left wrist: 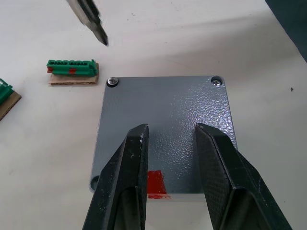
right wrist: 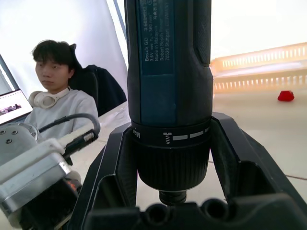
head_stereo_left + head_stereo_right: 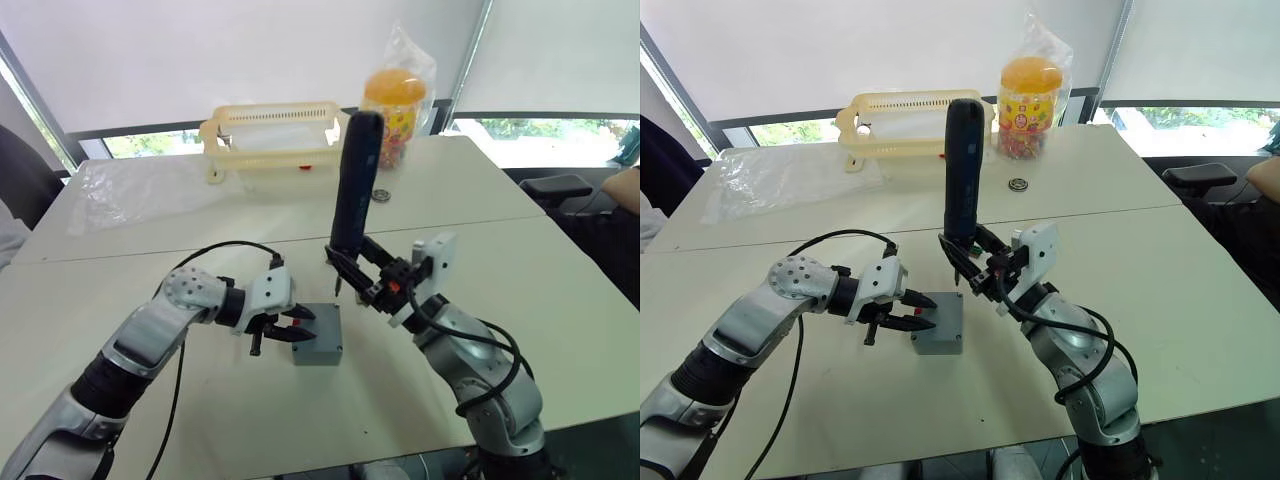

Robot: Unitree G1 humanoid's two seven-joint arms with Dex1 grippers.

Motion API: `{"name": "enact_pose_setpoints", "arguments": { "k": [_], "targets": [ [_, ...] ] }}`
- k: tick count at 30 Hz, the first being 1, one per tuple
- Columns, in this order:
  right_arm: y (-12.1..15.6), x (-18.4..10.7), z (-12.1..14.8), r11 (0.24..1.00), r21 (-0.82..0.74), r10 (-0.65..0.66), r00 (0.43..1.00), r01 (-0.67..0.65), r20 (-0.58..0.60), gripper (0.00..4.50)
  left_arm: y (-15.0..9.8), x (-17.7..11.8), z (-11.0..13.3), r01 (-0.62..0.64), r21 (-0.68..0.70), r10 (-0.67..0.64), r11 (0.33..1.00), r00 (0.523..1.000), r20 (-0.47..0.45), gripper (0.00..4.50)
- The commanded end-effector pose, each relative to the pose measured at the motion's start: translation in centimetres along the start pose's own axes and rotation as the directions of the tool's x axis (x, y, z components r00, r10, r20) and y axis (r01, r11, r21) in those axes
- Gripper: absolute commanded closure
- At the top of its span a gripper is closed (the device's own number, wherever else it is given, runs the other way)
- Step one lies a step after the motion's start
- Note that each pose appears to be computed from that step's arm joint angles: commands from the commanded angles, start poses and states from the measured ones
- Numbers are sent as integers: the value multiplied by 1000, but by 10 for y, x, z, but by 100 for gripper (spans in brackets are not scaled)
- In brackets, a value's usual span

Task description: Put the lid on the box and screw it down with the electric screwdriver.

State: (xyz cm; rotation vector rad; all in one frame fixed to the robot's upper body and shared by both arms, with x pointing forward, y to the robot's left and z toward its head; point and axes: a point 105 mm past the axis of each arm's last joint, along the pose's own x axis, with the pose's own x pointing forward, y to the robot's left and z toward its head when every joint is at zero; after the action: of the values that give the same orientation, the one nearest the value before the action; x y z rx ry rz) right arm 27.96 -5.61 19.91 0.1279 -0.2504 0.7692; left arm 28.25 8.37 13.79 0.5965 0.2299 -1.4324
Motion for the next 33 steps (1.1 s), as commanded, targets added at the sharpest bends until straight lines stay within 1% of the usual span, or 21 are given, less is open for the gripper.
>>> {"name": "enact_pose_setpoints", "arguments": {
  "k": [1, 4, 12, 20, 27, 33],
  "targets": [
    [5, 2, 10, 998, -62, 31, 997, -27, 64, 278, -3, 1, -19, -8, -62, 4, 998, 998, -66, 300],
    [1, 4, 4, 996, -83, 17, 998, -12, 62, 278, -2, 1, -18, -11, -67, 6, 998, 998, -66, 300],
    [-5, 6, 3, 994, -101, -25, 995, 35, 91, 278, -4, 2, -17, -2, -78, -3, 997, 998, -60, 300],
    [-6, 3, -4, 994, -100, -24, 997, 31, 71, 278, -4, 2, -17, -1, -80, -3, 997, 998, -60, 300],
    [-5, 3, -2, 994, -106, -28, 996, 37, 82, 278, -5, 2, -17, -3, -85, -2, 996, 998, -59, 300],
    [-7, 5, 6, 991, -123, -35, 994, 48, 105, 278, -5, 4, -17, 2, -87, -7, 996, 998, -57, 300]
  ]
}}
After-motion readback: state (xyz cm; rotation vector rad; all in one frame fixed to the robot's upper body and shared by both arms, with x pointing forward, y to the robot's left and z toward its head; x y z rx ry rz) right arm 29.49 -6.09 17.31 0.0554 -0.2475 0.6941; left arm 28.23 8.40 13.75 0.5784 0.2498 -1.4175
